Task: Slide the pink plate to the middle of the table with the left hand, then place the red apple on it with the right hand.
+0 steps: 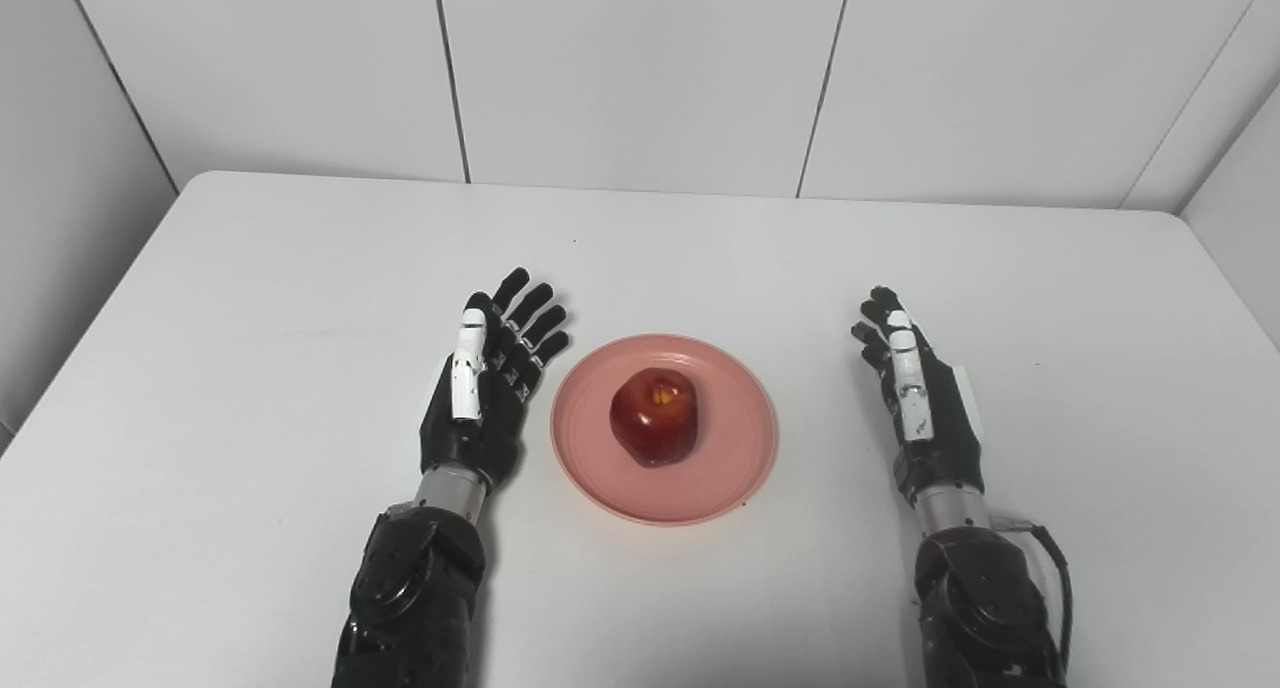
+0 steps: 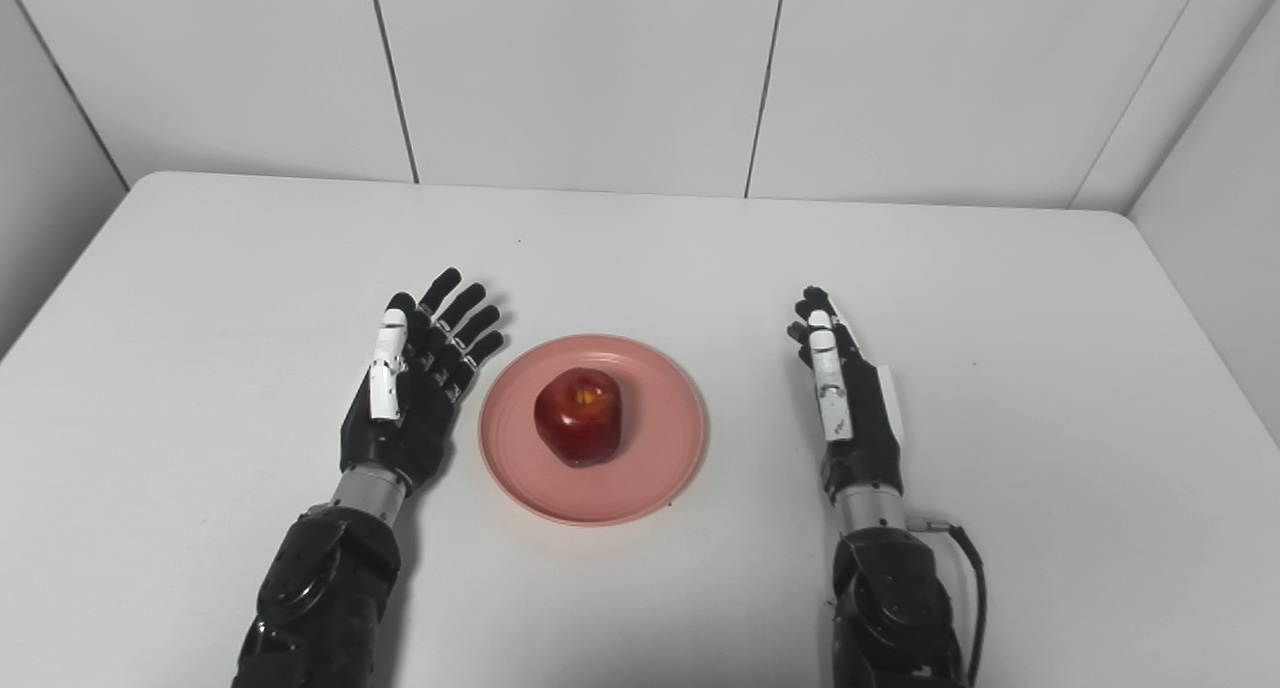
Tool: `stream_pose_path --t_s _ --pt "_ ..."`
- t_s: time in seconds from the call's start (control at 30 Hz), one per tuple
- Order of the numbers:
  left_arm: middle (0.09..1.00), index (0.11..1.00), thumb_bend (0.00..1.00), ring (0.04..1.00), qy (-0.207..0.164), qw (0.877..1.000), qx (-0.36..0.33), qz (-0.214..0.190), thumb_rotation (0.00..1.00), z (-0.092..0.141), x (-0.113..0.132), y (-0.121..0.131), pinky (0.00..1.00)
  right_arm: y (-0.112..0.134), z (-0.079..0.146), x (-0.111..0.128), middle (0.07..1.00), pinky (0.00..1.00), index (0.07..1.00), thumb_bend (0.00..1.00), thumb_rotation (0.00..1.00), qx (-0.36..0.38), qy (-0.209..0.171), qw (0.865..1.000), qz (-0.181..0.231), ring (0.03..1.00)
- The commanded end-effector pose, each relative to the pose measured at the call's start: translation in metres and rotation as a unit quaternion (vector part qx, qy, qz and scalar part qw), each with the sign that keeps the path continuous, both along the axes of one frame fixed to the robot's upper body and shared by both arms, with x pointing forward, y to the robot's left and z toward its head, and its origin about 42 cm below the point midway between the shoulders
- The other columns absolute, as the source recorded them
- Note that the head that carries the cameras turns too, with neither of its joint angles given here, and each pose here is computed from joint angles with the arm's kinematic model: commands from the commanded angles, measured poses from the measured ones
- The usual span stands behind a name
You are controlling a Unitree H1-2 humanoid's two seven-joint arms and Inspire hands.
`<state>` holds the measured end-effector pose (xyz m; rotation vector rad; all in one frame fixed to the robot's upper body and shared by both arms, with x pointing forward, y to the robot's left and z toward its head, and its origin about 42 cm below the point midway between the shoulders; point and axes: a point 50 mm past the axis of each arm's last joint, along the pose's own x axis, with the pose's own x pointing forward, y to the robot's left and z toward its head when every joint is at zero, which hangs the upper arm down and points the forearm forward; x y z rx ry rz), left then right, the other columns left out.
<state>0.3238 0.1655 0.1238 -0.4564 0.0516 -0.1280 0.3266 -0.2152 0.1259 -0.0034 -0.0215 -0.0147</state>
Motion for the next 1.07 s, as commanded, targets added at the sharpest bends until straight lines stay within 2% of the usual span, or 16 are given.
stream_pose_path --t_s 0.0,0.17,0.6,1.03 --pt "0.888 0.88 0.38 0.87 0.003 1.0 -0.001 -0.006 1.0 0.0 0.003 -0.001 0.88 0.004 0.011 0.002 0.905 0.93 0.901 0.26 1.0 0.004 -0.041 0.999 0.007 0.889" --pt "0.889 0.883 0.39 0.871 0.0 1.0 0.002 -0.008 1.0 0.0 0.002 0.0 0.88 0.004 0.011 0.001 0.913 0.96 0.907 0.27 1.0 0.0 -0.038 0.999 0.007 0.896" --pt "0.91 0.907 0.39 0.891 -0.002 1.0 0.016 -0.02 1.0 0.005 0.001 -0.003 0.9 0.002 0.011 0.0 0.907 0.94 0.901 0.28 1.0 -0.005 -0.04 0.999 -0.001 0.889" --pt "0.964 0.955 0.4 0.942 -0.025 0.997 0.056 -0.036 1.0 0.019 0.002 0.003 0.95 0.0 0.012 0.001 0.901 0.92 0.89 0.27 1.0 -0.01 -0.051 0.999 -0.003 0.89"
